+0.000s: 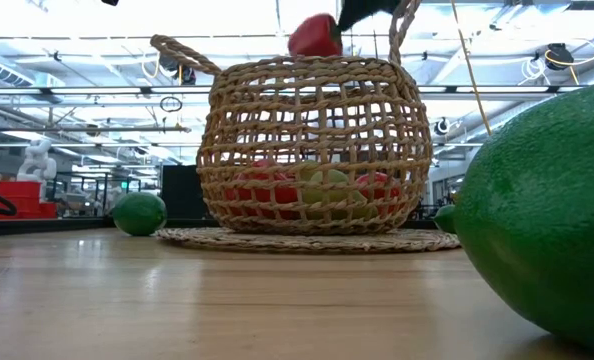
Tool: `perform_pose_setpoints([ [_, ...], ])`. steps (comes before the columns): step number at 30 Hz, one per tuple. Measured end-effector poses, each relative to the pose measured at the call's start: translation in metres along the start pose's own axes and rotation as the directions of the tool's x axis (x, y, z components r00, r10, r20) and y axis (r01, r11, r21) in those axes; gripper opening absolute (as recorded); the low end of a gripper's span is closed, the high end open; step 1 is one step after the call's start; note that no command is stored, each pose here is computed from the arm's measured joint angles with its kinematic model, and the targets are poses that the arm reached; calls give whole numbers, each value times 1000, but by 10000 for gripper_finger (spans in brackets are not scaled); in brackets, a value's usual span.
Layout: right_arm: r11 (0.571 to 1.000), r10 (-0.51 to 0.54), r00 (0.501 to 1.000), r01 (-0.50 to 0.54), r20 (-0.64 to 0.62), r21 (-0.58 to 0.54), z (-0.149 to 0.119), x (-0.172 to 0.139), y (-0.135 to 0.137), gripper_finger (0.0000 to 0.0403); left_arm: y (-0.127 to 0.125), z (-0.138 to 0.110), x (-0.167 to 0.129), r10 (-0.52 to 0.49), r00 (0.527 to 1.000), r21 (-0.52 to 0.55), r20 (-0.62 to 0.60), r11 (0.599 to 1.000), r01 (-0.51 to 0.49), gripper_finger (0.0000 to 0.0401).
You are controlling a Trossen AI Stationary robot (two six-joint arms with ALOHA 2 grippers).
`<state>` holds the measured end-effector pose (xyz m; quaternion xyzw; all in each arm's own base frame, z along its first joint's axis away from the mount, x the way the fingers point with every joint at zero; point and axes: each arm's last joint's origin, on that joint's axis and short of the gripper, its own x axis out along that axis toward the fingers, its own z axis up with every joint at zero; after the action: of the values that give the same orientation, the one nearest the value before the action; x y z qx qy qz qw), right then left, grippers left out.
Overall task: Build produce basket
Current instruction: Put the red bell pepper into the basket
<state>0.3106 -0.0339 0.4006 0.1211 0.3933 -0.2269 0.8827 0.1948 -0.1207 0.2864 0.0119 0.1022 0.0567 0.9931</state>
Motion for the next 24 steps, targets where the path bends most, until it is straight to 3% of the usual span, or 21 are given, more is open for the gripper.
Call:
perform_pose_setpoints([
  [10, 991, -120, 970, 106, -211, -77, -6, 58, -8, 27, 0, 0, 0, 0, 1000, -7, 0, 1000, 0, 97],
  [18, 960, -268, 917, 229, -294, -161, -15, 91, -6, 27, 0, 0, 0, 0, 1000, -1, -1, 1000, 0, 97],
  [24, 927, -363, 889, 314, -278, -206, -17, 99, -6, 44, 0, 0, 0, 1, 1000, 1, -1, 1000, -1, 97],
])
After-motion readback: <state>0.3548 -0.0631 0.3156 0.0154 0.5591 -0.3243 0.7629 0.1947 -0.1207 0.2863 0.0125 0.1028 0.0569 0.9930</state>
